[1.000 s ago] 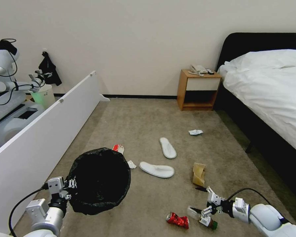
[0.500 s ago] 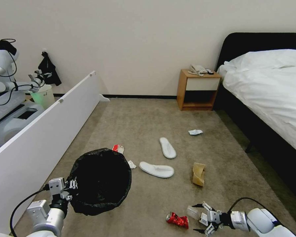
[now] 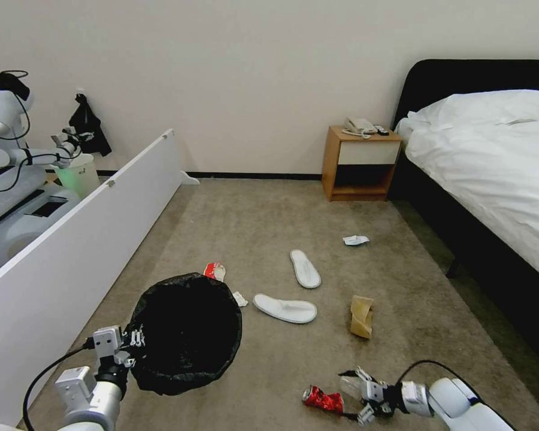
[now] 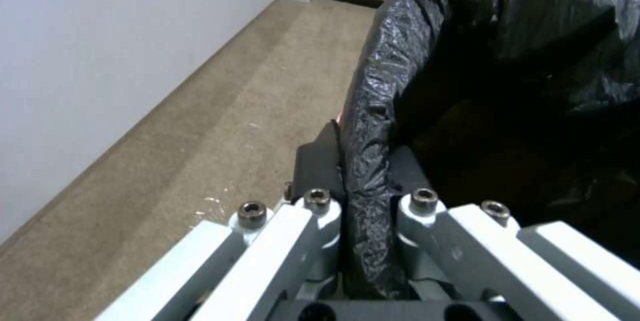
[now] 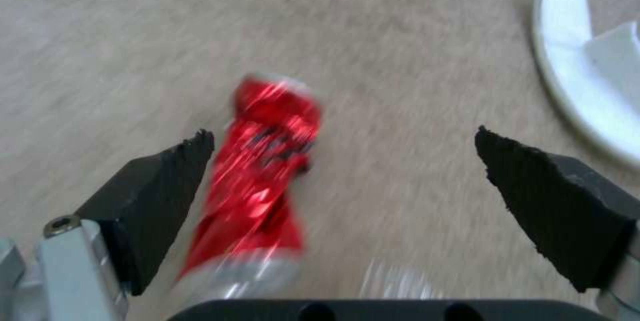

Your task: Pick up the trash bin, then pick up the garbage from the floor and place it into the trash bin.

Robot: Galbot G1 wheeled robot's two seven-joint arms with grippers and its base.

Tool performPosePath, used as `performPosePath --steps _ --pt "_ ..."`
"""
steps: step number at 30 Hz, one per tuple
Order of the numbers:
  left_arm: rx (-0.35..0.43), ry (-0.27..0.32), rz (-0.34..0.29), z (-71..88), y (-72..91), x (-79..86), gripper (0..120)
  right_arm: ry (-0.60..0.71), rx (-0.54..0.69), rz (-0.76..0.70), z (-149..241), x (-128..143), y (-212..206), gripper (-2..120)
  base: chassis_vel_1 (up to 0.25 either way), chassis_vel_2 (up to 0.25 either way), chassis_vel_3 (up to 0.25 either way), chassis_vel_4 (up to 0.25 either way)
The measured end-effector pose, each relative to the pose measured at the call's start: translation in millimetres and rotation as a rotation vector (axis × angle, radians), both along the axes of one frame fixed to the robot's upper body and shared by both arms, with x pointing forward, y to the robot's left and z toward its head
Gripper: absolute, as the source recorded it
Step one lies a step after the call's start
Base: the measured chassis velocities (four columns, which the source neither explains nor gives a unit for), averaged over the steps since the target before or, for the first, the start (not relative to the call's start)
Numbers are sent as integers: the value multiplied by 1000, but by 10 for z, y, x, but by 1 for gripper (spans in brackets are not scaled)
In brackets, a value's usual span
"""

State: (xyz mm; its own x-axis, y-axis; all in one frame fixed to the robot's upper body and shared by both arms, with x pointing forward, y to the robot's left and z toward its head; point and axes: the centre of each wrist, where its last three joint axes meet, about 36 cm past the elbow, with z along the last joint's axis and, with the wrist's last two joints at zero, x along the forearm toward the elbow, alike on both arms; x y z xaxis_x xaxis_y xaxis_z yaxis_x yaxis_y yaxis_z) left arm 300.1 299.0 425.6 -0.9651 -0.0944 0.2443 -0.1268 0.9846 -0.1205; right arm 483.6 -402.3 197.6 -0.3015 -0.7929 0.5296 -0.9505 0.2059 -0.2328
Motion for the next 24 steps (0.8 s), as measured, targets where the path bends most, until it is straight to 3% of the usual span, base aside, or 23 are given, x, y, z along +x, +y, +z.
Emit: performPosePath --steps 3,8,24 --pt "-1 -1 1 -7 1 4 4 -11 31 -9 -22 196 184 100 0 0 0 0" --pt "-1 1 3 -18 9 10 4 -10 53 -21 -53 294 313 100 0 0 0 0" --pt "1 0 6 -27 16 19 4 28 65 -1 -215 192 516 100 0 0 0 0"
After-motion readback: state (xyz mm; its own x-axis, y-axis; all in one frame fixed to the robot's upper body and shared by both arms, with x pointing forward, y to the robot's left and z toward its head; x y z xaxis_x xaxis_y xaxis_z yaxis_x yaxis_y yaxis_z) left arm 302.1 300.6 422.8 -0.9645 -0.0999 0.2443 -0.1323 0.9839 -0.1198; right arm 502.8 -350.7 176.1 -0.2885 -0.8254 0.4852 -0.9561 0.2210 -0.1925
